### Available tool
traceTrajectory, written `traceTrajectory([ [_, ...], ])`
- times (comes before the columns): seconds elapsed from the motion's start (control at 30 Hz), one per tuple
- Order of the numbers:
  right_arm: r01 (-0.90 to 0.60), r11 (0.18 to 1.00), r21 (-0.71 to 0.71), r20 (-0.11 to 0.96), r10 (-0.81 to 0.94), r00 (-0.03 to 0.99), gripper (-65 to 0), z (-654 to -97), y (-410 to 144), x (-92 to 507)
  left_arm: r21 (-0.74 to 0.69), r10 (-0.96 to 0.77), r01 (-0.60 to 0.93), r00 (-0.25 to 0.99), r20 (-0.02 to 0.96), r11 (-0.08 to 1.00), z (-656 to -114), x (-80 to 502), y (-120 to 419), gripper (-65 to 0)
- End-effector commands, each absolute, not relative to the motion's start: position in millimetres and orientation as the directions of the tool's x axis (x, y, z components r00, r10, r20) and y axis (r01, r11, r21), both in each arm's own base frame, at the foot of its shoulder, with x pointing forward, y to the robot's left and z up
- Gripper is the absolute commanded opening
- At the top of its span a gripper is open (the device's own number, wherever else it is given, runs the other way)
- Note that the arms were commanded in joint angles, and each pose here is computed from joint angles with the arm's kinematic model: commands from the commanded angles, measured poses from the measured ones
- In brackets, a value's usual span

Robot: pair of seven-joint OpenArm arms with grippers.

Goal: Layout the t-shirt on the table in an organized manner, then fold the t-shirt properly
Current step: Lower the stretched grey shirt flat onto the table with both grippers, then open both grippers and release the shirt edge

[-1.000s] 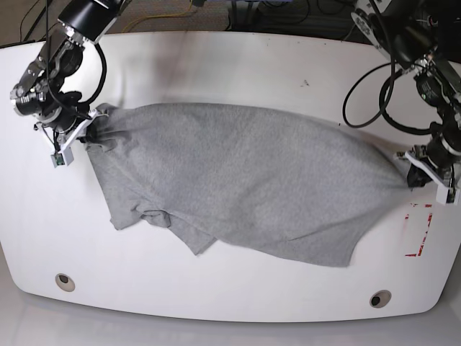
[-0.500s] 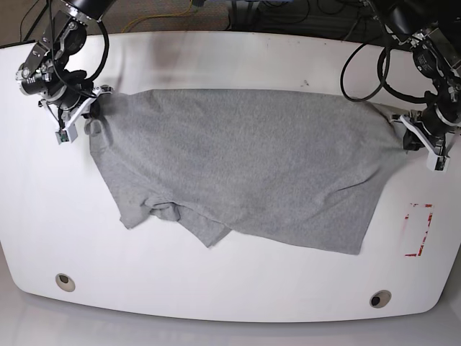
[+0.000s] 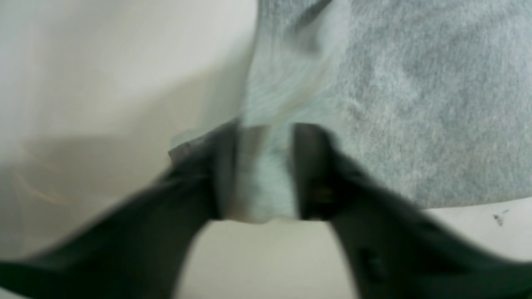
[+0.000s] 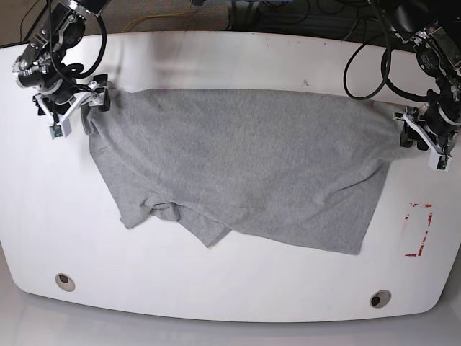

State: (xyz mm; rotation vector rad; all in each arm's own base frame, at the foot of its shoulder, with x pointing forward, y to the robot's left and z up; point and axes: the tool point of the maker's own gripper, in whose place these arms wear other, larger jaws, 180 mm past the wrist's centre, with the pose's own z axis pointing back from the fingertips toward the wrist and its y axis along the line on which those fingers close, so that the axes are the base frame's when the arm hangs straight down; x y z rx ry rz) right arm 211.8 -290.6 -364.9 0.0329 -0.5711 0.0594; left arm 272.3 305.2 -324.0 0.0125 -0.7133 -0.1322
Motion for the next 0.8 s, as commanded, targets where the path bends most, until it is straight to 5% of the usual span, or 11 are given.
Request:
traceTrajectory([
  [0.0, -0.066, 0.997, -0.031, 0.593, 0.072, 0.802, -3.3, -343.9, -298.4, 222.2, 0.086, -0.145, 0.118, 0.706, 0.694, 0.989, -305.6, 282.3, 309.8, -31.4],
  [0.5, -0.014, 0.997, 0.078, 0.658, -0.04, 0.752, -6.7, -344.9, -311.5, 284.1, 0.136, -0.176, 0.112, 0.648, 0.741, 0.984, -273.6, 305.3, 321.5, -27.9],
  [0.77, 0.036, 0.988, 0.151, 0.654, -0.127, 0.746, -9.4, -364.0, -324.0, 317.1, 0.143, -0.178, 0.105, 0.58, 0.795, 0.984, -246.4, 329.2, 318.9, -33.3],
])
